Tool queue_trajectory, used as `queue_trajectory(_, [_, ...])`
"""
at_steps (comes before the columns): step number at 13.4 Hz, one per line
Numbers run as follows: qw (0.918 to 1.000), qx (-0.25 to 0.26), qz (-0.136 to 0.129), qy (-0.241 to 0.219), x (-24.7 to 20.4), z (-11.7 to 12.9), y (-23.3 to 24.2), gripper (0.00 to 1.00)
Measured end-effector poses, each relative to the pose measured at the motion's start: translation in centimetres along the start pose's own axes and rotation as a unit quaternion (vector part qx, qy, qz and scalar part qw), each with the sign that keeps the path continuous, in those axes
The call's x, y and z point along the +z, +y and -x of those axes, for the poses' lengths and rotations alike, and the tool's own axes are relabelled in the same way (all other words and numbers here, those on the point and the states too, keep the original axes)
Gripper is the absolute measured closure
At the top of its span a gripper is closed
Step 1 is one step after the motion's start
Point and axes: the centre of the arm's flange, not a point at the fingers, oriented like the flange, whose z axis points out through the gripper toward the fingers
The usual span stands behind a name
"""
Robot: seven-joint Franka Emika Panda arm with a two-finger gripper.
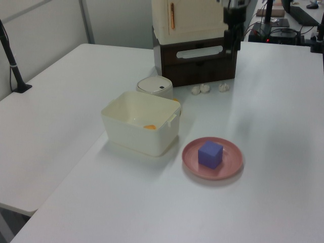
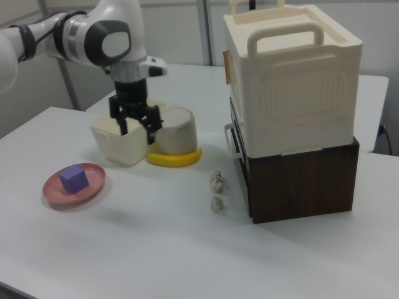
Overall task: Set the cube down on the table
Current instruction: 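Move the gripper over the purple cube on the pink plate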
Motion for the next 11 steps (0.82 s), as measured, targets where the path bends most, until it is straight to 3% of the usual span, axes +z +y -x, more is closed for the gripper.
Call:
queue_trajectory(3, [0.9997,0.012,-0.004,-0.019,2.1,0.1,-7.7,0.0])
queue_trajectory(8, [0.9986,0.015,-0.005,-0.05,7.9,4.2,-23.2,0.0])
queue_trajectory(11, [0.9979,0.03,0.033,-0.046,15.3,4.1,-28.3,0.0])
